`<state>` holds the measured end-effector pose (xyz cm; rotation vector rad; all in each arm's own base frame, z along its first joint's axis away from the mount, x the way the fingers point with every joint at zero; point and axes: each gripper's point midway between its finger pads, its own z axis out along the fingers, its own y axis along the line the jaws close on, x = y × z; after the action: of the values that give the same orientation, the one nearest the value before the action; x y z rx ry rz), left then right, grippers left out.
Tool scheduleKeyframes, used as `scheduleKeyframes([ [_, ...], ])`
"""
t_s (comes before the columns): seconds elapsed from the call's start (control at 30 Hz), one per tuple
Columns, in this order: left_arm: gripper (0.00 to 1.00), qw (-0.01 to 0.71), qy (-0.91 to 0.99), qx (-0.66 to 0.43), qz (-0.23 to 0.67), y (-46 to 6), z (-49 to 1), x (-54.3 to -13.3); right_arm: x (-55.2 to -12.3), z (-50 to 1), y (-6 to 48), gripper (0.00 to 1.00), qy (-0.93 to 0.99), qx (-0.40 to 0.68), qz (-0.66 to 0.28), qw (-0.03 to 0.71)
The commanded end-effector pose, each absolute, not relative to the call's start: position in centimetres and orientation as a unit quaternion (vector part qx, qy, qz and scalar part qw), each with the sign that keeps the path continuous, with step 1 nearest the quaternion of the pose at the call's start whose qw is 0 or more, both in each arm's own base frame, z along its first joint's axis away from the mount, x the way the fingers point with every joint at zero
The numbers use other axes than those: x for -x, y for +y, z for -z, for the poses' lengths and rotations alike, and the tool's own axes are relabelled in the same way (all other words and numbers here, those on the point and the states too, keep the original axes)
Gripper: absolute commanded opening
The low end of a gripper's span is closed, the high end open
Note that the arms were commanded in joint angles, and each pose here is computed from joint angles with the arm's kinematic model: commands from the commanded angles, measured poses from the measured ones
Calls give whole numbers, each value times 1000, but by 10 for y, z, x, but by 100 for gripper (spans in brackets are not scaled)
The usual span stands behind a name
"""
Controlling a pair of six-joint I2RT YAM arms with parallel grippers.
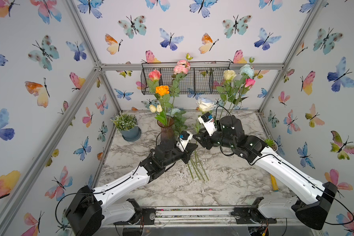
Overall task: Pick out blue flowers from the vase
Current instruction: Place the flower at the center of the board.
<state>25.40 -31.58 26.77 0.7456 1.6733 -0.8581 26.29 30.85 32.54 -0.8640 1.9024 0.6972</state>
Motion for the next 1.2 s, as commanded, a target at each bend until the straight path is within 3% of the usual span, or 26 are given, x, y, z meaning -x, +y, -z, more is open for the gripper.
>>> scheduleKeyframes([
  [0.0,0,549,694,-277,375,-298,-283,-264,-257,-333,294,49,761,340,-275,478],
  [0.47,0,558,689,-260,382,-284,-303,-262,-237,-258,304,51,763,366,-317,429],
  [1.0,0,544,673,-270,421,-295,-318,-250,-241,-253,335,49,737,400,-347,420],
  [1.17,0,539,673,-278,424,-303,-318,-245,-248,-246,348,41,739,405,-344,413],
])
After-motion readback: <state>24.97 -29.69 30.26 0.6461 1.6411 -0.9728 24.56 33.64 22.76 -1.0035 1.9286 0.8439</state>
